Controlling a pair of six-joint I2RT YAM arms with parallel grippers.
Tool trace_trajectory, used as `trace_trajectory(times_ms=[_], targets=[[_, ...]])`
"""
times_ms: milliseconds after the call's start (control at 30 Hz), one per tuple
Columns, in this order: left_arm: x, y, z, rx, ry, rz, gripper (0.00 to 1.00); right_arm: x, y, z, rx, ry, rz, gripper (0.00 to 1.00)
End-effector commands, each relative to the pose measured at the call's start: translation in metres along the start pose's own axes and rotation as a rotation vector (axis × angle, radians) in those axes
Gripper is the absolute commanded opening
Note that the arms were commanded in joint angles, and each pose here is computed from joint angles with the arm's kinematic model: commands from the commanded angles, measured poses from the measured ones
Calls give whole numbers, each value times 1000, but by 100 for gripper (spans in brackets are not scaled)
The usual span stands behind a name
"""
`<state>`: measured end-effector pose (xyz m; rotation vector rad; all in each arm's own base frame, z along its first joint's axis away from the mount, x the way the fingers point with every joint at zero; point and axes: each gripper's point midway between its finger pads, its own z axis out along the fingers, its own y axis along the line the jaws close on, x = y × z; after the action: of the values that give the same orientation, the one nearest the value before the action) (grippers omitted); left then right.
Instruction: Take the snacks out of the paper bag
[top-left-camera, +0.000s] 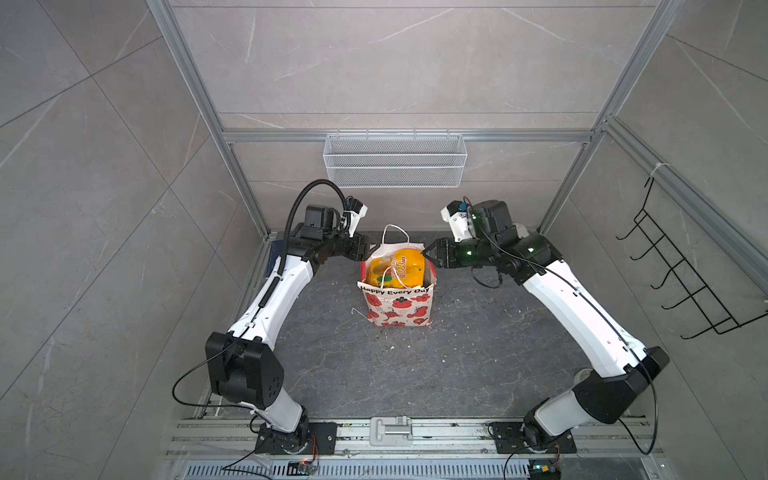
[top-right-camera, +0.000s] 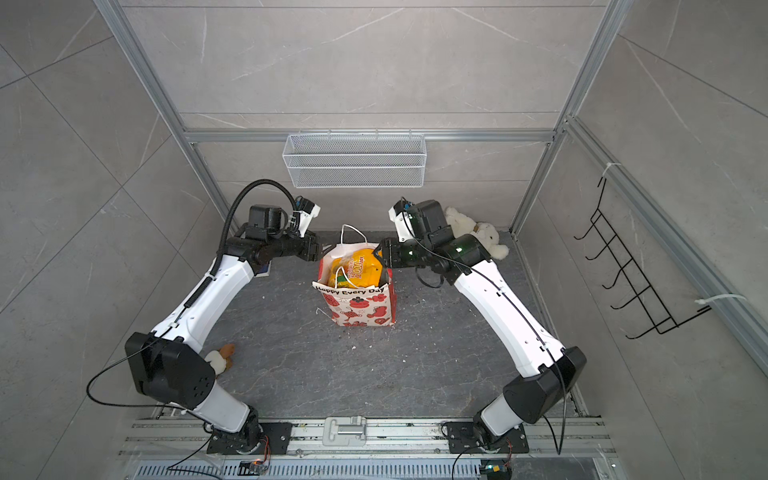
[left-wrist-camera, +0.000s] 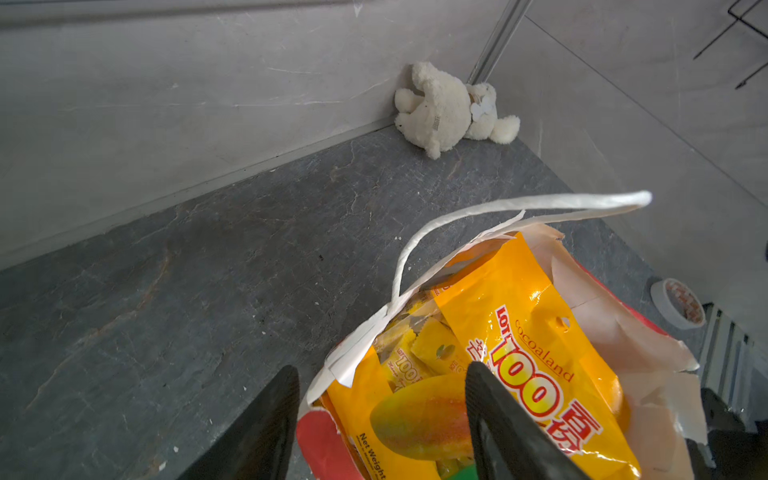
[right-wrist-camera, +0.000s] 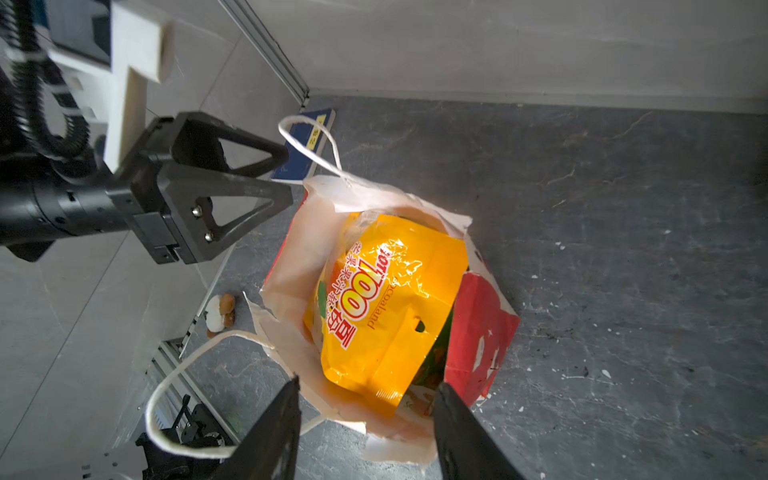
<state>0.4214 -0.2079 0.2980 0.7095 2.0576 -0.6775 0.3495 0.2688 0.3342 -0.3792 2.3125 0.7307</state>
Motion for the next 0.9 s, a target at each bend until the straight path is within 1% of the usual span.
trace_trajectory(times_ms=[0, 133, 300, 433, 600, 733, 833, 867], targets=[[-16, -11, -3, 67, -18, 156, 68, 4, 2, 12, 23, 33, 9, 53], [-14, -10, 9, 119, 33, 217, 70, 10, 4, 26, 31, 56, 23, 53], [-10, -14, 20, 190, 103, 281, 70, 11, 7, 30, 36, 45, 40, 53], [-4, -16, 27, 216, 123, 326, 70, 11, 1, 31, 79, 42, 54, 54], [5, -11, 38, 221, 154, 344, 71, 13, -6, 40, 123, 48, 69, 54], [8, -6, 45, 218, 168, 350, 66, 15, -6, 45, 129, 59, 72, 54], [8, -4, 49, 222, 167, 357, 58, 15, -8, 46, 143, 53, 71, 54], [6, -4, 50, 224, 165, 359, 53, 15, -8, 47, 145, 54, 69, 54]])
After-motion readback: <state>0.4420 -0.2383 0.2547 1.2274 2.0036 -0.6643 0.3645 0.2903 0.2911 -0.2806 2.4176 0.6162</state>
